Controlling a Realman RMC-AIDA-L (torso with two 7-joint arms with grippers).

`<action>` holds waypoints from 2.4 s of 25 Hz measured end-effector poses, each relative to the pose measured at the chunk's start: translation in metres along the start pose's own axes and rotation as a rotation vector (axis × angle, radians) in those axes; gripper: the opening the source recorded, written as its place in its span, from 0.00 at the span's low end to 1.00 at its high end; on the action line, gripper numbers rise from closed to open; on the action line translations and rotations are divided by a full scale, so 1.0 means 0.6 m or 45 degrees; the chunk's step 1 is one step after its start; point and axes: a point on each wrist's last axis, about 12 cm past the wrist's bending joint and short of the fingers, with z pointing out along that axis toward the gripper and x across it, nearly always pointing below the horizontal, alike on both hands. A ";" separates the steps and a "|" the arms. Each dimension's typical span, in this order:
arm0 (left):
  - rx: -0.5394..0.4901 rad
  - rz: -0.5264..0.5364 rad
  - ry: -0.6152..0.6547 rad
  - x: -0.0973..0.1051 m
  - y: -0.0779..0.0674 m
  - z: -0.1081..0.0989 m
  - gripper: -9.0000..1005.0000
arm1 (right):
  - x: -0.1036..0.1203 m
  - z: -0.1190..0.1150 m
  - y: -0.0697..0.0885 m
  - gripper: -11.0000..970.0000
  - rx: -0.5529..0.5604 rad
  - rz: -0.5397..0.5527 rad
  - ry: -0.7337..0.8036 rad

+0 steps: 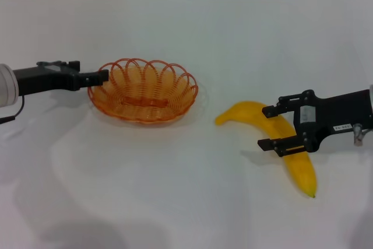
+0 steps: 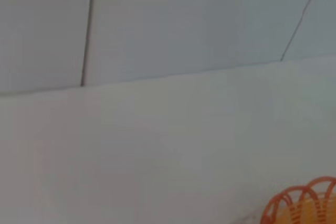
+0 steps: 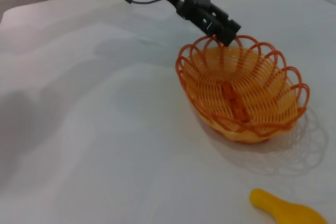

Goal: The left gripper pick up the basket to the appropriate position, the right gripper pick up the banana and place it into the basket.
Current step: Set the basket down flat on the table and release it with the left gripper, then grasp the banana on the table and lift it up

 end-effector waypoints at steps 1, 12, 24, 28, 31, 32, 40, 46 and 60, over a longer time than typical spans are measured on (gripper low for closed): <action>-0.001 0.014 -0.011 0.000 0.000 -0.001 0.89 | 0.000 0.001 0.000 0.78 -0.002 0.002 0.000; 0.020 0.212 -0.150 0.014 -0.007 -0.012 0.90 | 0.000 -0.001 -0.001 0.78 0.004 0.014 -0.011; 0.096 0.377 -0.258 0.063 -0.019 -0.057 0.90 | 0.001 -0.002 0.000 0.78 0.008 0.021 -0.015; 0.111 0.426 -0.287 0.084 -0.022 -0.076 0.90 | 0.001 -0.002 -0.001 0.78 0.008 0.021 -0.016; 0.131 0.448 -0.294 0.097 -0.026 -0.087 0.90 | 0.001 -0.002 -0.001 0.78 0.008 0.021 -0.018; 0.138 0.454 -0.295 0.101 -0.027 -0.090 0.90 | 0.001 -0.002 -0.001 0.78 0.008 0.021 -0.019; 0.208 0.460 -0.289 0.137 -0.042 -0.118 0.90 | -0.004 0.002 0.001 0.78 0.009 0.012 -0.028; 0.215 0.442 -0.257 0.156 -0.044 -0.128 0.90 | -0.012 0.000 0.000 0.78 0.094 -0.038 -0.045; 0.225 0.447 -0.257 0.152 -0.045 -0.124 0.90 | -0.087 0.042 0.018 0.78 0.220 -0.051 0.147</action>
